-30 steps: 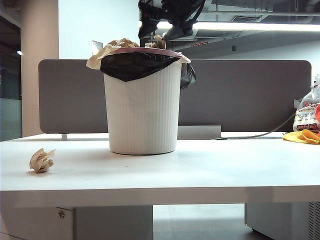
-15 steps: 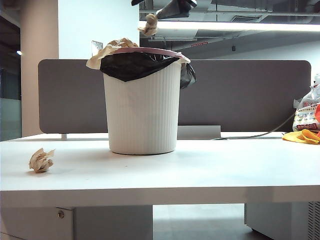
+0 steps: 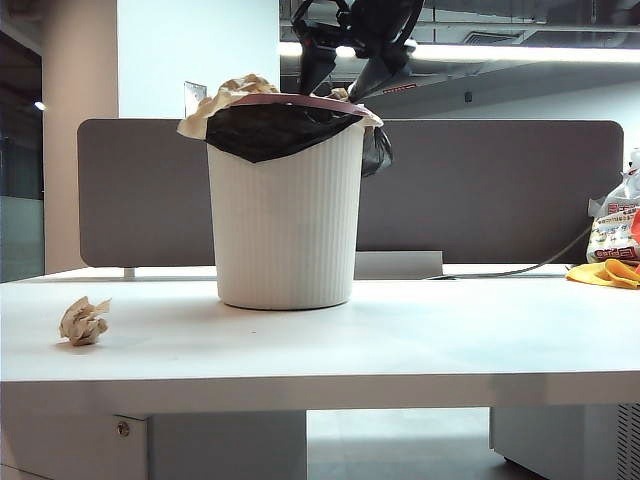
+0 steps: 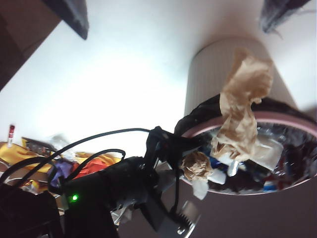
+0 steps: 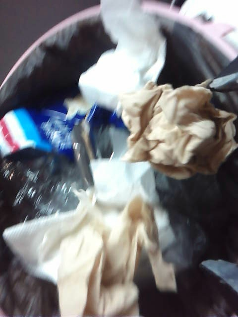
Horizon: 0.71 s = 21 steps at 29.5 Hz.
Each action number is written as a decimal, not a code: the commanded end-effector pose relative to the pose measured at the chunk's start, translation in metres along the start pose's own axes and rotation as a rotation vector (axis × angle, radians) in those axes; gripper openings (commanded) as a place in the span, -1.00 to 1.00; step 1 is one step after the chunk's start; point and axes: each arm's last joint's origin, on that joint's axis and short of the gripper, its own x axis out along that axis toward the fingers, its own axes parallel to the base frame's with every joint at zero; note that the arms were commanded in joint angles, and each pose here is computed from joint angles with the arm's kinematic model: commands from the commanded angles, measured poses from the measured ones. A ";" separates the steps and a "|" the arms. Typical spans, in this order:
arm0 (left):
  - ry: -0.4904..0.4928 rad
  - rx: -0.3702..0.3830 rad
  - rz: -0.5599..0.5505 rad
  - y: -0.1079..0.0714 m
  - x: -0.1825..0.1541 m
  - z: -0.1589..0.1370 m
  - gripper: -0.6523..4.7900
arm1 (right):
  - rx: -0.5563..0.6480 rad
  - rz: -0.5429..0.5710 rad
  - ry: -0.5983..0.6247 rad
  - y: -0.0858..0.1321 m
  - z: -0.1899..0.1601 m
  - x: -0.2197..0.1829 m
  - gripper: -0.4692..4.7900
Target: Pick up all the trash on the table and put it in the trash can.
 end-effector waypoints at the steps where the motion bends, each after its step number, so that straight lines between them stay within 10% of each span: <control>1: -0.032 0.008 -0.010 -0.001 -0.002 0.004 1.00 | -0.059 -0.083 0.113 -0.002 -0.010 0.001 0.81; 7: -0.038 0.009 -0.010 -0.001 -0.002 0.005 1.00 | -0.059 -0.108 -0.006 -0.004 0.009 -0.023 0.81; 16: -0.039 0.009 -0.022 -0.001 -0.002 0.005 1.00 | 0.008 0.186 -0.339 0.006 0.045 -0.058 0.81; 21: -0.042 0.010 -0.021 -0.002 -0.003 0.005 1.00 | 0.039 0.259 -0.319 0.018 0.040 -0.038 0.81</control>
